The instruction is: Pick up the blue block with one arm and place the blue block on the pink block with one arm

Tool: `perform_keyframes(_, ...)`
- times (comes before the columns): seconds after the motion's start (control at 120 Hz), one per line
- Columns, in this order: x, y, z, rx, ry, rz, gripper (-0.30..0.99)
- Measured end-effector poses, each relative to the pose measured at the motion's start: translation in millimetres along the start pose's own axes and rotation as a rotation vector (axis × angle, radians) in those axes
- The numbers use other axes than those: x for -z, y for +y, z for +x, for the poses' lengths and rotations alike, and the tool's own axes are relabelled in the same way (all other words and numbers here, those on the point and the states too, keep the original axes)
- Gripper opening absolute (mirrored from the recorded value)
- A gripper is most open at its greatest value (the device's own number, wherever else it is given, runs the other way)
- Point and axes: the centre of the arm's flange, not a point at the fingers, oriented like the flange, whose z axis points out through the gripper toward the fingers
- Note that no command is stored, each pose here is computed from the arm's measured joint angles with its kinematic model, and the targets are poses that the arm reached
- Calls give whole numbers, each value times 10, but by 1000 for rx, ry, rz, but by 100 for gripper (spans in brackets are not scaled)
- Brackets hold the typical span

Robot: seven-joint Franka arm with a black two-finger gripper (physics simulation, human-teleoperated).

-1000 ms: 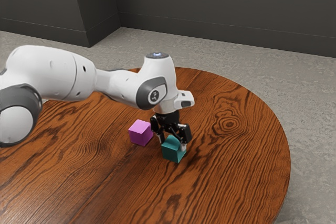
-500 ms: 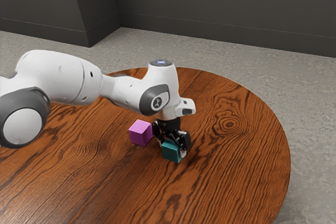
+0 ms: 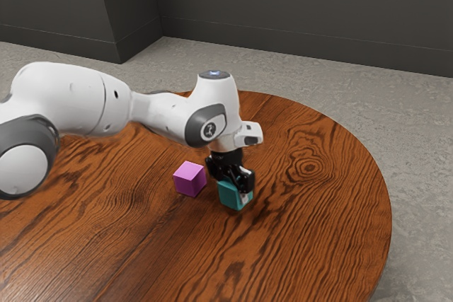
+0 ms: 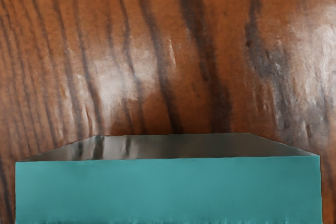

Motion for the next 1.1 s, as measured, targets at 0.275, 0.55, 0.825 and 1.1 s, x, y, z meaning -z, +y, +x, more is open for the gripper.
perform_keyframes(0.275, 656, -905, -402, 126, 56, 48, 36)
perform_keyframes(0.55, 731, -1265, -485, 169, 61, 73, 36)
perform_keyframes(0.825, 642, -1355, -359, 172, 60, 77, 36)
perform_keyframes(1.1, 583, -1373, -341, 168, 53, 77, 36)
